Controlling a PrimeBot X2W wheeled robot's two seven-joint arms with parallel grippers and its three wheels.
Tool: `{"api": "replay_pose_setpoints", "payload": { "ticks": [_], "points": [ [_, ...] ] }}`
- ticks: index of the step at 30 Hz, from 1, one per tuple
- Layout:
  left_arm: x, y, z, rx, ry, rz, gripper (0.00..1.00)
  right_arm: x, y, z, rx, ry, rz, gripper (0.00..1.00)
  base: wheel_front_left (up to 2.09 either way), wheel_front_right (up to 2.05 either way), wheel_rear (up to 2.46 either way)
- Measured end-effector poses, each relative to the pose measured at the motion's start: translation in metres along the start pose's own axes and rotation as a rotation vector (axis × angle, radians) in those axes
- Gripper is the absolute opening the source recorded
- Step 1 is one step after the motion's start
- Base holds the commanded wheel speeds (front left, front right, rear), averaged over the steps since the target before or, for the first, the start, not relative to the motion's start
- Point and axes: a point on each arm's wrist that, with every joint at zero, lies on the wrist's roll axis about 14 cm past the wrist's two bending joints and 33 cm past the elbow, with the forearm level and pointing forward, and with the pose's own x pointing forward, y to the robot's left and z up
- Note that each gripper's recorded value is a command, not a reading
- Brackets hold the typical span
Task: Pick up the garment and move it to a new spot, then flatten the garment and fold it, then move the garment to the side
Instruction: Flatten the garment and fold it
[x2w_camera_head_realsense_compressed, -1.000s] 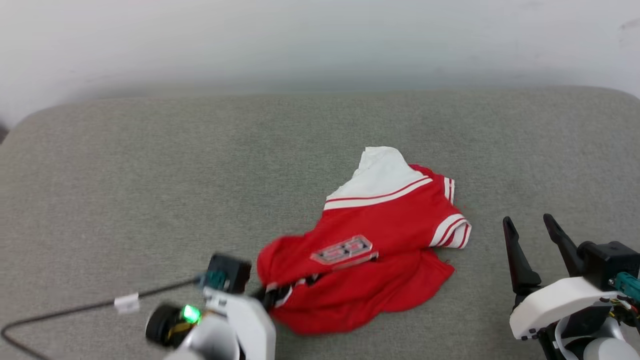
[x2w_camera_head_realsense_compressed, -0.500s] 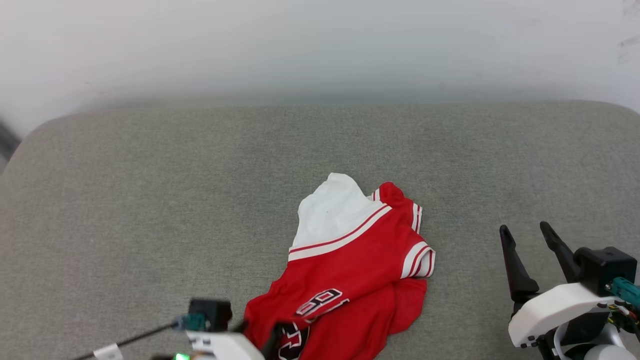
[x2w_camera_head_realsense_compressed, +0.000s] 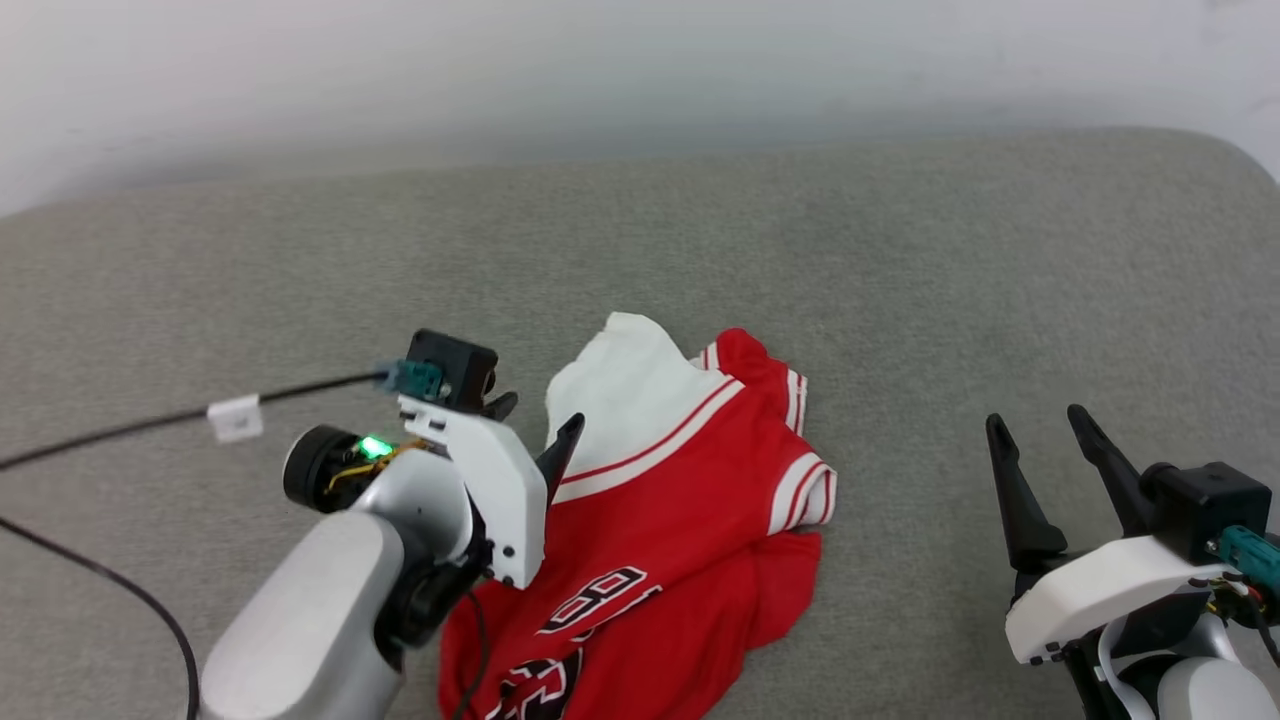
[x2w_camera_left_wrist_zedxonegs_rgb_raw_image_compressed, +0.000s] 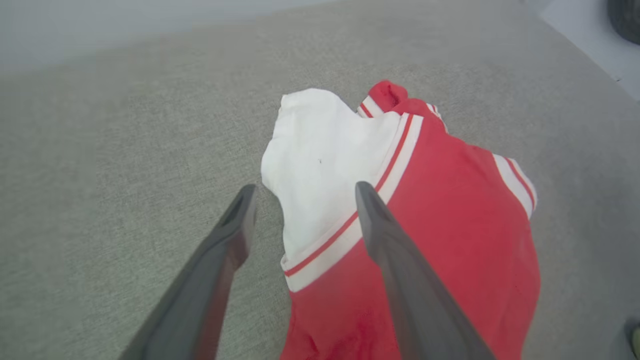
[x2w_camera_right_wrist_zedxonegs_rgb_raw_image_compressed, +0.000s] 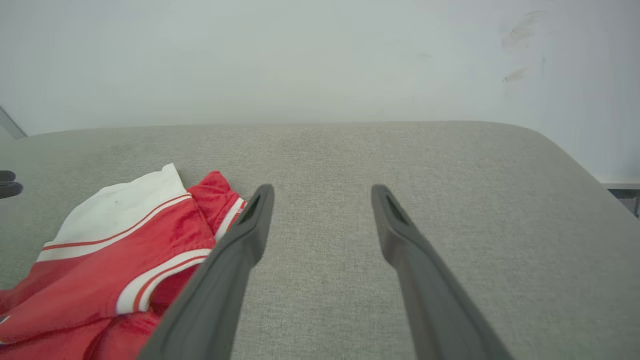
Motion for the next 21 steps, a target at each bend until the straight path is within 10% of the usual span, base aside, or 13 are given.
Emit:
{"api": "replay_pose_setpoints", "payload": {
  "ticks": [18,19,21],
  "points": [
    [0.055,0.026,-0.088,0.053,0.649,-0.054,1.0,0.006,-0.034,-0.043,0.037,0.085,-0.102,1.0,0.0,0.0,0.0],
    [0.054,0.027,-0.089,0.049,0.662,-0.053,0.82,0.007,-0.034,-0.043,0.037,0.083,-0.101,1.0,0.0,0.0,0.0],
    [0.054,0.024,-0.089,0.029,0.665,-0.061,0.0,0.008,-0.033,-0.043,0.039,0.082,-0.097,1.0,0.0,0.0,0.0]
  ]
}}
